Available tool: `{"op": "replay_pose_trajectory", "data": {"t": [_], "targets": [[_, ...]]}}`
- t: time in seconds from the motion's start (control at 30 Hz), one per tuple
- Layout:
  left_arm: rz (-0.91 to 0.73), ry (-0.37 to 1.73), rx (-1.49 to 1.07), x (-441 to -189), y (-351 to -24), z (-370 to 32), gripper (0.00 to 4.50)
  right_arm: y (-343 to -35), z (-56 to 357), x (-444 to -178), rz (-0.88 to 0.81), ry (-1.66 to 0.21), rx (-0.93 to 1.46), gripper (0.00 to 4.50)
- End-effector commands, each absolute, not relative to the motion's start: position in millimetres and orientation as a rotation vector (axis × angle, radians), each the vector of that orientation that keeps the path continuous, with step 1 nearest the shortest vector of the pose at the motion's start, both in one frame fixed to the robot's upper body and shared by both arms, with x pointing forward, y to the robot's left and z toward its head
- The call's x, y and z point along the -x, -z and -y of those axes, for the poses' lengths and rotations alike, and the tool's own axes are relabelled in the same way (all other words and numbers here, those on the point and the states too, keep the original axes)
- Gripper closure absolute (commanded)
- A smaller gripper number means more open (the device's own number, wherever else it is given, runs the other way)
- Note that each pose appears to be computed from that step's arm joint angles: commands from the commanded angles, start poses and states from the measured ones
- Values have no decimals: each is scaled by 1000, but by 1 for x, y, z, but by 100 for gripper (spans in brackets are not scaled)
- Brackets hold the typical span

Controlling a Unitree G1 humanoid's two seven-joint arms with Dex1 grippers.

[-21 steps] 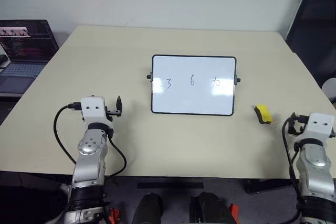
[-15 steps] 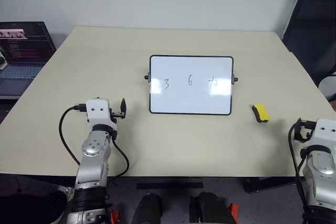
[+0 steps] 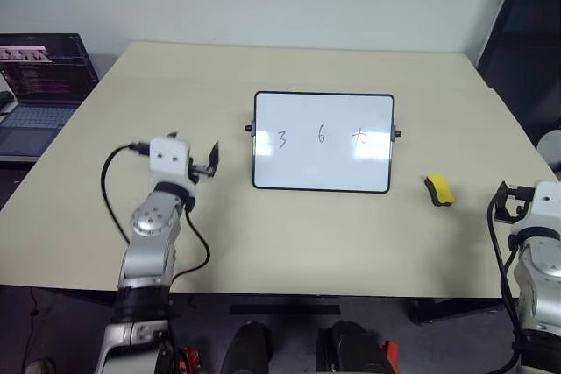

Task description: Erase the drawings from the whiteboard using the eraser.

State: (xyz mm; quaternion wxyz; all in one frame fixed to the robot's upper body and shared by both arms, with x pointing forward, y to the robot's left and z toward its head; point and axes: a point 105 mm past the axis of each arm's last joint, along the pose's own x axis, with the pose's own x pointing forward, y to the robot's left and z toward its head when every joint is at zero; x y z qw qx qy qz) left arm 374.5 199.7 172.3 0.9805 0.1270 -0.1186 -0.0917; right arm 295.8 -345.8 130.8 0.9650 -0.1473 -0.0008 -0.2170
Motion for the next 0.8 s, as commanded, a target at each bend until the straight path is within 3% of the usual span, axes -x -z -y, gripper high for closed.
{"op": "replay_pose_trajectory", "data": {"t": [0.03,0.2,0.37,0.8], "targets": [[342,433,-189,-367,-207,-148,0,-163,332,-298,67,372,292,2],[271,826,-112,-350,-199,-82,0,-177,317,-302,18,249,256,2],[165,1128,-196,-325,-171,-52,0,-177,303,-310,-82,149,208,2],[190,1227,-312,-330,-143,-28,0,-134,274,-337,-356,-9,63,2]]}}
